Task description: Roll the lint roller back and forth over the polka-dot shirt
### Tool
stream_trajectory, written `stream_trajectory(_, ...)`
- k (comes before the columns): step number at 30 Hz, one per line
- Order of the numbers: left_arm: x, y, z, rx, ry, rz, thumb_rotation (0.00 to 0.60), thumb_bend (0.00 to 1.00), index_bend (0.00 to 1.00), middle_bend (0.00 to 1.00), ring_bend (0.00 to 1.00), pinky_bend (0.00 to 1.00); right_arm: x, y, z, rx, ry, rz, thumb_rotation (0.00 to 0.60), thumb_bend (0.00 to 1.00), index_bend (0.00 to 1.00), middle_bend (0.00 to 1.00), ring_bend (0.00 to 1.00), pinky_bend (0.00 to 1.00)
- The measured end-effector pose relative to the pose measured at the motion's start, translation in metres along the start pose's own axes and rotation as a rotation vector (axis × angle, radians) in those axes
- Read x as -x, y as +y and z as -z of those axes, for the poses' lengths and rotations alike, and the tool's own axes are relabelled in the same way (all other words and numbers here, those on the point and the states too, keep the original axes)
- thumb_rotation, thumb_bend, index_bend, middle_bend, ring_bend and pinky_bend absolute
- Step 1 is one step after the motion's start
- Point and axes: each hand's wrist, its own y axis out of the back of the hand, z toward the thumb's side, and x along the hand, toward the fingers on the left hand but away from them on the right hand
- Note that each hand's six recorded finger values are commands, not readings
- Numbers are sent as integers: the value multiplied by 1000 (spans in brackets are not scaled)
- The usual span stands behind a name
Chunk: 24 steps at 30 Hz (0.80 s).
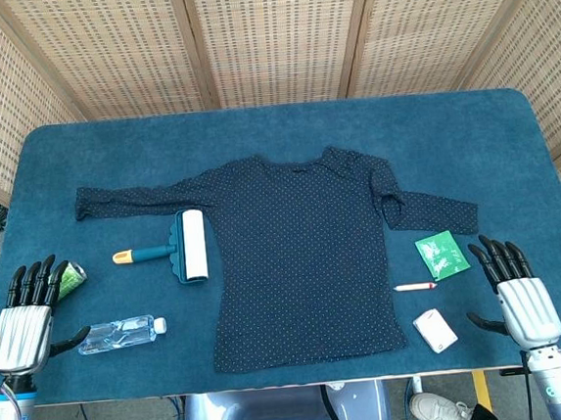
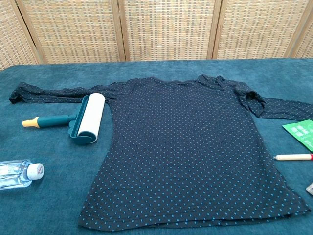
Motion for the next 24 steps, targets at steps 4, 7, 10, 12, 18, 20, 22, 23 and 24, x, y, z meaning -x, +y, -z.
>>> stream_trajectory(4, 0, 1, 0, 1, 0, -3, 600, 2, 0, 0, 0, 0, -1, 0, 0, 1, 2, 2, 600, 13, 0, 0, 0, 0)
stream_trajectory(7, 1, 1, 0, 2, 0, -2, 600, 3, 0, 0, 0, 0, -1, 1, 0, 0, 2, 2, 600, 13, 0, 0, 0, 0)
stream_trajectory(10, 1, 1, 0, 4, 0, -3, 600, 3, 0, 0, 0, 0, -1, 1, -1, 5, 6, 3, 600, 13, 0, 0, 0, 0)
stream_trajectory(12, 1, 2, 1, 8, 1, -5, 600, 2, 0, 0, 0, 0, -1, 1, -2, 7, 8, 4, 600, 13, 0, 0, 0, 0)
stream_trajectory(18, -1, 1, 2, 8, 5, 1, 600, 2, 0, 0, 0, 0, 0, 1, 0, 6, 0, 2, 600, 14, 0, 0, 0, 0)
stream_trajectory(20, 0, 1, 2, 8, 4, 0, 600, 2, 0, 0, 0, 0, 0, 1, 0, 8, 0, 3, 600, 13, 0, 0, 0, 0)
stream_trajectory(22, 0, 2, 1, 8, 3, -3, 600, 2, 0, 0, 0, 0, -1, 1, 0, 8, 1, 2, 600, 13, 0, 0, 0, 0)
stream_trajectory(23, 1, 2, 1, 8, 3, -3, 600, 2, 0, 0, 0, 0, -1, 1, 0, 7, 1, 2, 600, 13, 0, 0, 0, 0)
stream_trajectory(24, 1, 2, 1, 7, 3, -3, 600, 2, 0, 0, 0, 0, -1, 1, 1, 6, 1, 2, 600, 13, 0, 0, 0, 0)
